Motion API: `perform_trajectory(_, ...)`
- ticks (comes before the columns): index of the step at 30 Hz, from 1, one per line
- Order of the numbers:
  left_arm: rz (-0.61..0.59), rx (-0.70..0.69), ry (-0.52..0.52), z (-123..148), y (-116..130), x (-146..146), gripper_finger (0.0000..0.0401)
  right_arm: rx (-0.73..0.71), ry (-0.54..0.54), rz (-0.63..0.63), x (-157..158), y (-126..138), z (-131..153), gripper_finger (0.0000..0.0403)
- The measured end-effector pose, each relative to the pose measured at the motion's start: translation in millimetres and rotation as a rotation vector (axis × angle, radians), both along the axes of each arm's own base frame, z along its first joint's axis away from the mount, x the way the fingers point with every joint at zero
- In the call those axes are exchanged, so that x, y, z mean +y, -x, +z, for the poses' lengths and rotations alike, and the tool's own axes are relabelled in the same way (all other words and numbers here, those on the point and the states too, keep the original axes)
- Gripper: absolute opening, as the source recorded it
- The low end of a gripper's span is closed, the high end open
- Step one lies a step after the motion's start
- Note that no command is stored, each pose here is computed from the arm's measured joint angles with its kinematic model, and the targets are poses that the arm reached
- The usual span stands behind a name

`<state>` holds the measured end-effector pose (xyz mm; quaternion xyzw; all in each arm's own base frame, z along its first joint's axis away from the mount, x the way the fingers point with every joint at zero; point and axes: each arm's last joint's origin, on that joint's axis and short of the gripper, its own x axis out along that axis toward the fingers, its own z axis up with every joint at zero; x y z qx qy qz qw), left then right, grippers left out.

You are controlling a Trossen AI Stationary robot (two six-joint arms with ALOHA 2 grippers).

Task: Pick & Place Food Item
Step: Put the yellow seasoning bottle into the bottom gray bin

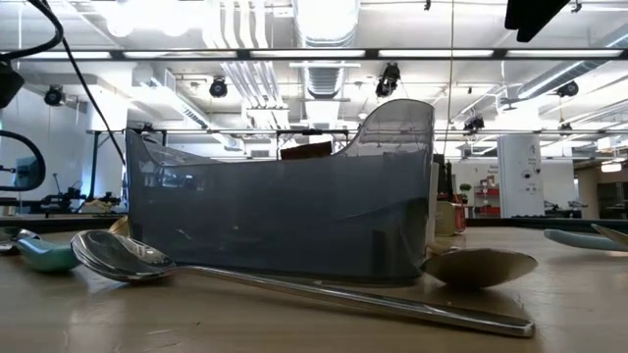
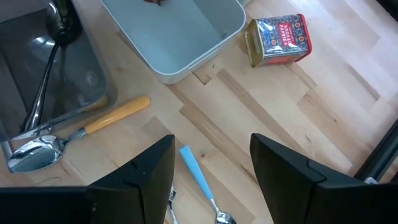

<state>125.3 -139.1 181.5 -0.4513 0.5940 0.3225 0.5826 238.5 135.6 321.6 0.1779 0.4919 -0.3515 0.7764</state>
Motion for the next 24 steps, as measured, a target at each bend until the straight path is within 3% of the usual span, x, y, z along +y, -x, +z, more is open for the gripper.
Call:
perform_trajectory(13,0.027,-0.05,0.064,-30,3,3,0.0244,0.003,0.001,0.011,0,0,0,0.0207)
perform_trajectory(21,0.132,-0.026,0.071,-44,8,9,0.0244,-0.002,-0.003,0.006,0,0,0,0.0207)
perform_trajectory(24,0.121,-0.02,0.073,-46,8,9,0.0234,-0.006,-0.006,0.004,1,-1,0,0.0207)
